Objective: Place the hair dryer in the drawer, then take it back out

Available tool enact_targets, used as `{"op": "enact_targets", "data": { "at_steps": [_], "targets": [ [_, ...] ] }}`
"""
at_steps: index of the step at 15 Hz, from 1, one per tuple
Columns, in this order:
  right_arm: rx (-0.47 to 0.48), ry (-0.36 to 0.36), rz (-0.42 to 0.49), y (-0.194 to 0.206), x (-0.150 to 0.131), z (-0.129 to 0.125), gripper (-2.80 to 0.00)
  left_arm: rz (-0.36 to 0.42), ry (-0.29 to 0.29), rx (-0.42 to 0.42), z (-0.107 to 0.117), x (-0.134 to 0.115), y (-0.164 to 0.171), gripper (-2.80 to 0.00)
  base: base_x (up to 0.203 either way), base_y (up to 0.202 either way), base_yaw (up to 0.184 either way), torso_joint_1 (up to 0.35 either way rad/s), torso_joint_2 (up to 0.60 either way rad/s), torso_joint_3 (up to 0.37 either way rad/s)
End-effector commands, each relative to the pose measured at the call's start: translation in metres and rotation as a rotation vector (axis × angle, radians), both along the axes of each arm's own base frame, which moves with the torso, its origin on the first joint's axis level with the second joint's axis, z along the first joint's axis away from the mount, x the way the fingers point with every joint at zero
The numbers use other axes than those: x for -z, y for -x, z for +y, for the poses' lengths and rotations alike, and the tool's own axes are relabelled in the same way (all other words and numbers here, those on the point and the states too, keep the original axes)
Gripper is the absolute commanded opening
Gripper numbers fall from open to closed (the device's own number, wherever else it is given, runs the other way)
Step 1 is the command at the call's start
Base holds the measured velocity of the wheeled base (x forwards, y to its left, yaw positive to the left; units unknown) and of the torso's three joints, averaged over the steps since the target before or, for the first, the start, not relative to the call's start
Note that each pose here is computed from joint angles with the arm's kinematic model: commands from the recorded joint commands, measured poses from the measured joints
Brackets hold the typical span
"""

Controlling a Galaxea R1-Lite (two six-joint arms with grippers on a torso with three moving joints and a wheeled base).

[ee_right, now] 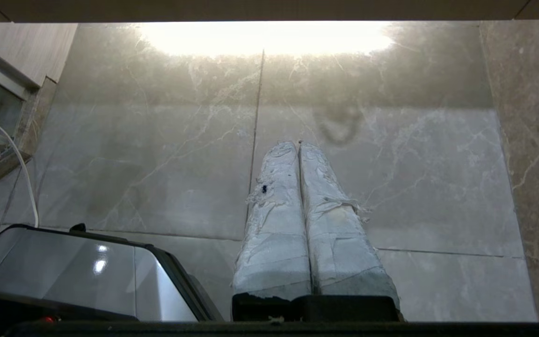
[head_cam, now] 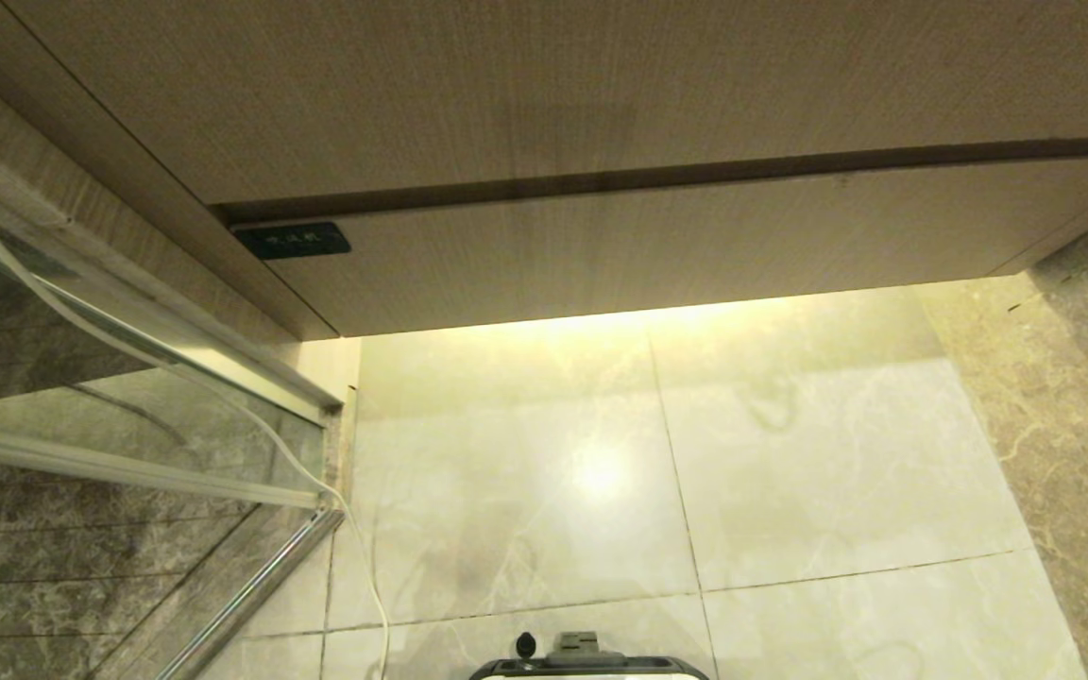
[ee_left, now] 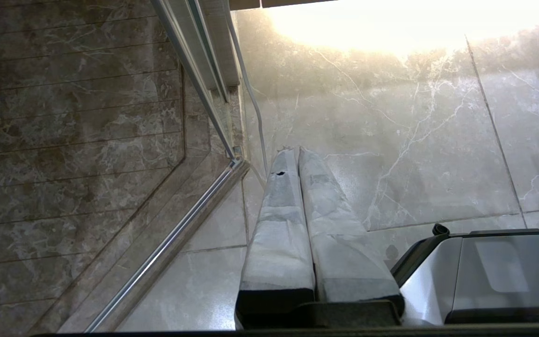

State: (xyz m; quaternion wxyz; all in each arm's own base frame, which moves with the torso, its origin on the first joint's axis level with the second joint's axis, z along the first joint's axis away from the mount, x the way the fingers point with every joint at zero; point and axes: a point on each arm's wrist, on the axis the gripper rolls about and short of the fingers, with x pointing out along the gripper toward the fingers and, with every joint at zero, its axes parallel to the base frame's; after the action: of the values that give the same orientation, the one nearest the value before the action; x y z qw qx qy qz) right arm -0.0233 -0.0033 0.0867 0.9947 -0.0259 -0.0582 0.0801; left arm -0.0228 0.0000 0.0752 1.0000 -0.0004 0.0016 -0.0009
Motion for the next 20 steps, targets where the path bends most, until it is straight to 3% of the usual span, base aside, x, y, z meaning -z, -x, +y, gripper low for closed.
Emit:
{"op": "enact_targets", "data": {
  "at_steps": [1,20],
  "targets": [
    [0.000,-0.010,0.000,-0.0004,0.0116,0.0000,-2.80,0.001,0.001,0.000,0.0000,0.0005,-0.0001,-2.80,0.000,0.000,0.000,0.000,0.00,0.000],
    [0.000,-0.023,0.002,-0.0004,0.0116,0.0000,-2.80,0.001,0.001,0.000,0.0000,0.0005,-0.0001,-2.80,0.000,0.000,0.000,0.000,0.00,0.000]
  ]
}}
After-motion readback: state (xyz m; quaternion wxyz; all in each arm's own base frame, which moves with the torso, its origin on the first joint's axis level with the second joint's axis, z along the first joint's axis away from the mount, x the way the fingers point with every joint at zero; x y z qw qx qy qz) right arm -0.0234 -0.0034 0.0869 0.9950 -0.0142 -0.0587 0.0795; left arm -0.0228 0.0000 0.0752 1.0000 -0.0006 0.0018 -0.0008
